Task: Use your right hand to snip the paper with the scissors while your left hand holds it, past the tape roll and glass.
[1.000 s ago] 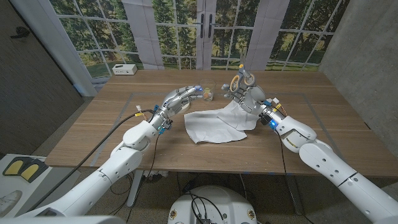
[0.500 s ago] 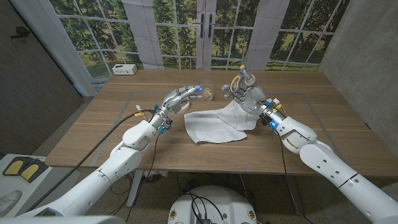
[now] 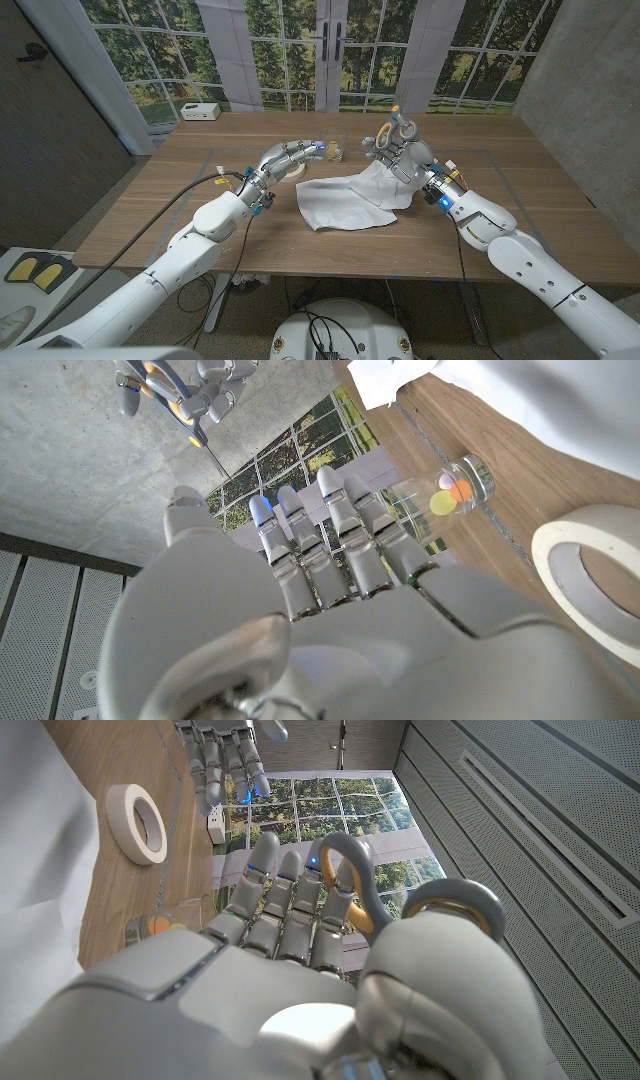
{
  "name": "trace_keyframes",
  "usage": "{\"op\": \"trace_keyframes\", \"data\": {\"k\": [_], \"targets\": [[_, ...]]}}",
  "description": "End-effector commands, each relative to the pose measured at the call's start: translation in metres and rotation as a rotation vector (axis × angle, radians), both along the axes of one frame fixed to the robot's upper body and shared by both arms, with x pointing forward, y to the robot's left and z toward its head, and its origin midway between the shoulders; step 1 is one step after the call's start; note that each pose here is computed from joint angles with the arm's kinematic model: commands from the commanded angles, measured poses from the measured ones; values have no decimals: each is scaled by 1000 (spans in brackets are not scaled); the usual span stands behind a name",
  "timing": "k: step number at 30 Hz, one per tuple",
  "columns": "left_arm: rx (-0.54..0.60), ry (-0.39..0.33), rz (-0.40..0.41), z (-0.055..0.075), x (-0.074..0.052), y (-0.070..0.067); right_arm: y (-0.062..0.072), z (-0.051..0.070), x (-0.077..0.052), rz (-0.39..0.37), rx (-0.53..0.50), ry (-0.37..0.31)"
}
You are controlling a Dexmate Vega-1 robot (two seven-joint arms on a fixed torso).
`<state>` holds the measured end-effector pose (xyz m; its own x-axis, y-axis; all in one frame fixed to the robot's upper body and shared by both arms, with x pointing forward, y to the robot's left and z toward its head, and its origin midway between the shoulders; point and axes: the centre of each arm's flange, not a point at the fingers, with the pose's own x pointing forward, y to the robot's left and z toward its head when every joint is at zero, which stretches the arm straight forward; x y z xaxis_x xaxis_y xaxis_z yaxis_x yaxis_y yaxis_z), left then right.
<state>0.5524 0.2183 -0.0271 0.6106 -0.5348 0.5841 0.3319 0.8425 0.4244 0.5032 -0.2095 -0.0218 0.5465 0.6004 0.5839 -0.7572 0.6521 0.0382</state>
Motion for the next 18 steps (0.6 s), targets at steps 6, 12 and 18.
{"op": "trace_keyframes", "data": {"k": [6,12,18], "targets": [[154,-95,173,-2,-12,0,-8,0,-2,-13,3,-2],[182,-115,195,-5,-12,-3,-8,1,-1,-11,1,-4],[221,-172,234,-4,-13,-8,-8,1,-1,-7,1,-1]]}}
